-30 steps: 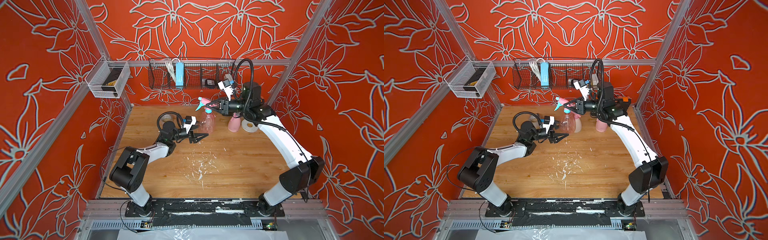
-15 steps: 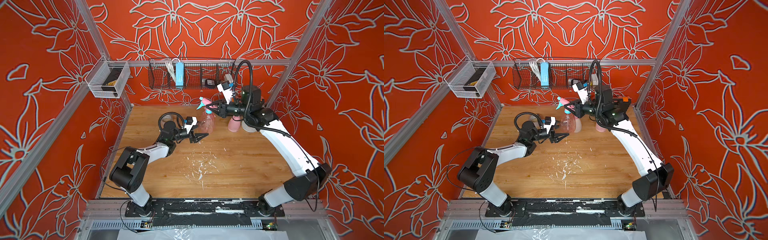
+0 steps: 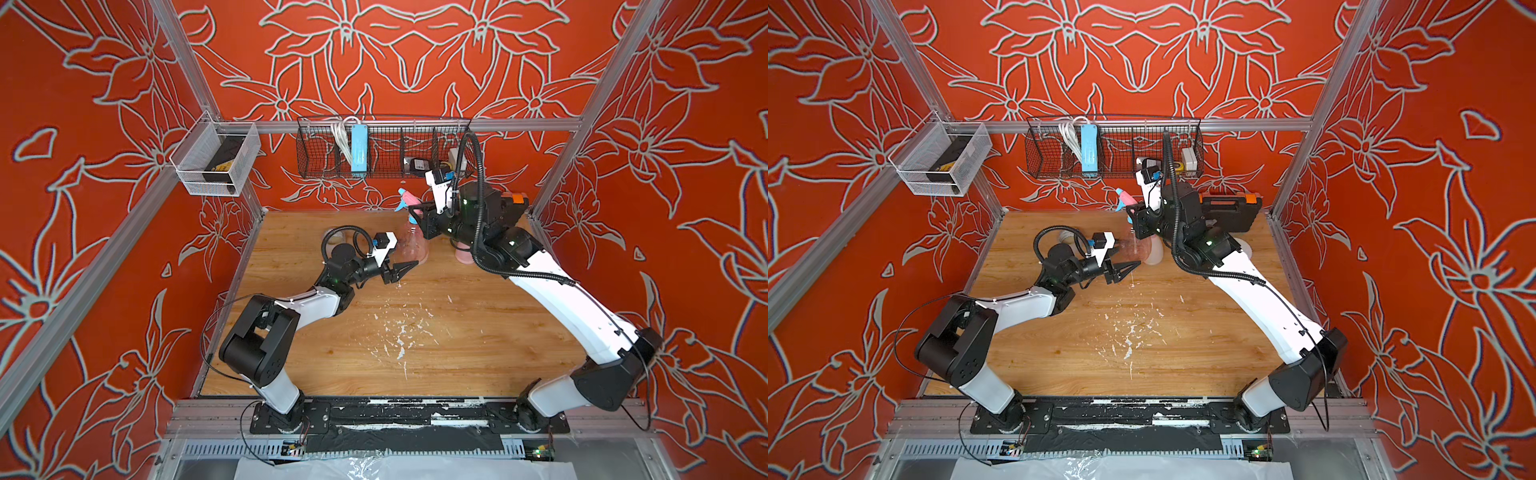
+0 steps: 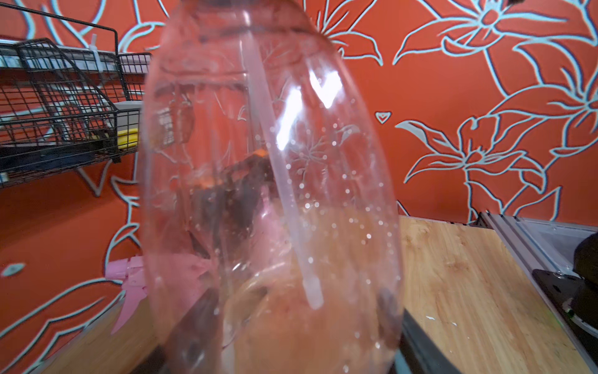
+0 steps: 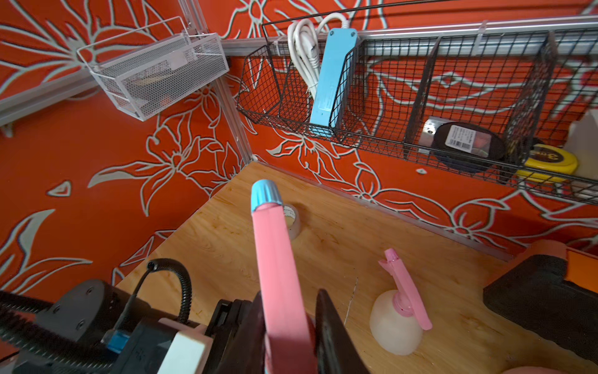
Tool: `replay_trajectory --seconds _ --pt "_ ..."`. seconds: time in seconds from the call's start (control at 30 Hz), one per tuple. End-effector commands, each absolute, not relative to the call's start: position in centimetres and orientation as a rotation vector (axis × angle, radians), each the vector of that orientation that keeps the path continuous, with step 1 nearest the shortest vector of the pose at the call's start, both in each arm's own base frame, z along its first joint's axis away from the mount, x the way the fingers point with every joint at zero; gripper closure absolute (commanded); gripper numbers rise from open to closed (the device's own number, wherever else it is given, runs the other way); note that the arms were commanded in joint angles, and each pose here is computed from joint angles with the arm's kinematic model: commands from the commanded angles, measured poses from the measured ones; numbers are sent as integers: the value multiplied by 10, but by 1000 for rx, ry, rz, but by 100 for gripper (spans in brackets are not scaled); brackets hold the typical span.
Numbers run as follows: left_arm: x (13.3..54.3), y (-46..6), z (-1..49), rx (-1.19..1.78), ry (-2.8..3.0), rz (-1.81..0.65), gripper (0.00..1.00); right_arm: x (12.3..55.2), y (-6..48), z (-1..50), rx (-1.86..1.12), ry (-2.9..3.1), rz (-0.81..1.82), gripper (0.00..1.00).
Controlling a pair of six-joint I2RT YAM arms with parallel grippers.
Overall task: Attach spray nozzles to spray bottles
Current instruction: Screw the spray nozzle on the spray bottle, then place the spray bottle at the center of the board.
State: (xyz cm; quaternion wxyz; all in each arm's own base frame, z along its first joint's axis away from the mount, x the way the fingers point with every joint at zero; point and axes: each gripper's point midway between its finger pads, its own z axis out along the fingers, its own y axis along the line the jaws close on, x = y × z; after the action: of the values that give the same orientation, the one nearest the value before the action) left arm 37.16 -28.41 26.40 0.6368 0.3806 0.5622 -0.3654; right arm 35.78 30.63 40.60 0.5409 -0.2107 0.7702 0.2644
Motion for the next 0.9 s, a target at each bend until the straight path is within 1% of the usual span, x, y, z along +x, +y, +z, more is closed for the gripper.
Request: replay_trajectory --seconds 0.0,0.23,0.4,0.5,0.57,0.63,0.7,0.73,0.77,0.87 --pt "403 -249 302 608 1291 -682 64 344 309 346 -497 2056 538 100" --pt "419 -228 301 434 1349 -555 64 345 310 335 -435 2077 426 100" --pt "419 -223 302 404 1352 -508 64 346 311 339 -427 2056 409 100" --pt "415 -223 300 418 1347 -508 59 344 316 343 -455 2033 435 100" --pt "413 -224 296 436 1352 -507 52 343 321 346 -478 2009 464 100" --pt "410 -227 288 469 1371 -504 41 342 326 353 -507 1980 489 100" --pt "408 -226 281 490 1399 -493 26 343 328 357 -518 1963 486 100" --pt "406 -225 277 497 1414 -482 7 345 327 360 -518 1955 474 100" --pt "406 -223 273 501 1430 -467 2 347 326 363 -513 1951 460 100" --pt "403 -208 261 458 1487 -397 2 353 326 369 -506 1943 431 100"
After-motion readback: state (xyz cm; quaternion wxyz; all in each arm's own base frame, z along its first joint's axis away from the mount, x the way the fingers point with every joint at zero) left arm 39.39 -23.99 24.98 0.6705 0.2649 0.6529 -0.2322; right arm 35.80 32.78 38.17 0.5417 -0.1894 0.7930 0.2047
